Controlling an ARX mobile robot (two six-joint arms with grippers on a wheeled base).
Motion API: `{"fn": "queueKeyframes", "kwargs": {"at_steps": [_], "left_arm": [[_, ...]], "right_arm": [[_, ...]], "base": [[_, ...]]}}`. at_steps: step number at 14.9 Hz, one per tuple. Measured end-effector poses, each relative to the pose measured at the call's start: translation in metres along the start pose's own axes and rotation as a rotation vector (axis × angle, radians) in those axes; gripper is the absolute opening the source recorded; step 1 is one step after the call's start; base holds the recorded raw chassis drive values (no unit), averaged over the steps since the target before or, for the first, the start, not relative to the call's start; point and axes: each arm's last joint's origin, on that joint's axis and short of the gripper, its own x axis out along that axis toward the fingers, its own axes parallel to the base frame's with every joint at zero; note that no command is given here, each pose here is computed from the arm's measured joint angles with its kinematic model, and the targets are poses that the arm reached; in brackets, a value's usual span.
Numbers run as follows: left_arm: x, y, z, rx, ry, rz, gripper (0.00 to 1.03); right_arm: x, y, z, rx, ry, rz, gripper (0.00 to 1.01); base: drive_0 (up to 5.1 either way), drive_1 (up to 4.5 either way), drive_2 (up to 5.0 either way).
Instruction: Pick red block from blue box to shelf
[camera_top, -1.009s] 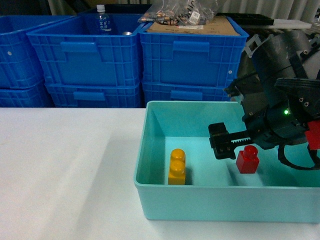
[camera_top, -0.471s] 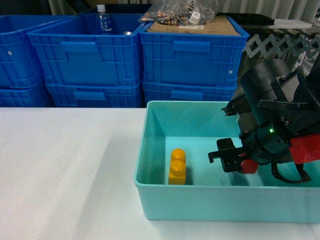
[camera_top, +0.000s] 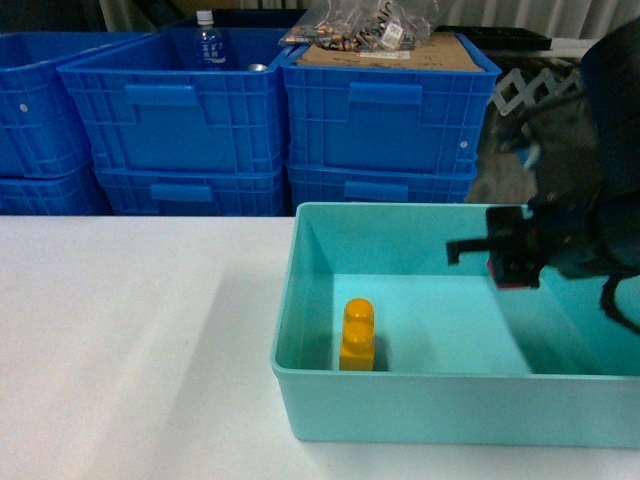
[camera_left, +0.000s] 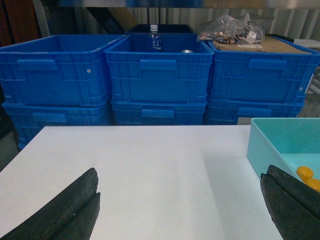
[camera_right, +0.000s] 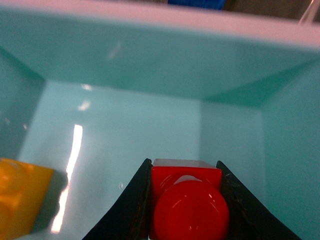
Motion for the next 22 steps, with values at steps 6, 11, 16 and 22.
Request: {"fn": "queueKeyframes", "kwargs": {"at_steps": [6,11,16,22], "left_arm": [[0.0,0.0,0.0,0.0,0.0,-0.001,0.98],[0.0,0.0,0.0,0.0,0.0,0.0,0.98],[0.0,0.0,0.0,0.0,0.0,0.001,0.98],[0.0,0.0,0.0,0.0,0.0,0.001,0.98]], "right_arm": [[-0.164,-0.049,-0.025,-0.016,-0.602,-0.121,0.28],[-0.178,-0.063,-0.068,0.044,-0.654,-0.079,0.28],[-0.192,-0.078,-0.1,0.062,-0.647,-0.086,0.28],[-0.198,-0.075,-0.124,0.054,-0.646,-0.064,0.28]], "base": [[0.0,0.0,0.0],[0.0,0.0,0.0],[0.0,0.0,0.0],[0.0,0.0,0.0]]}}
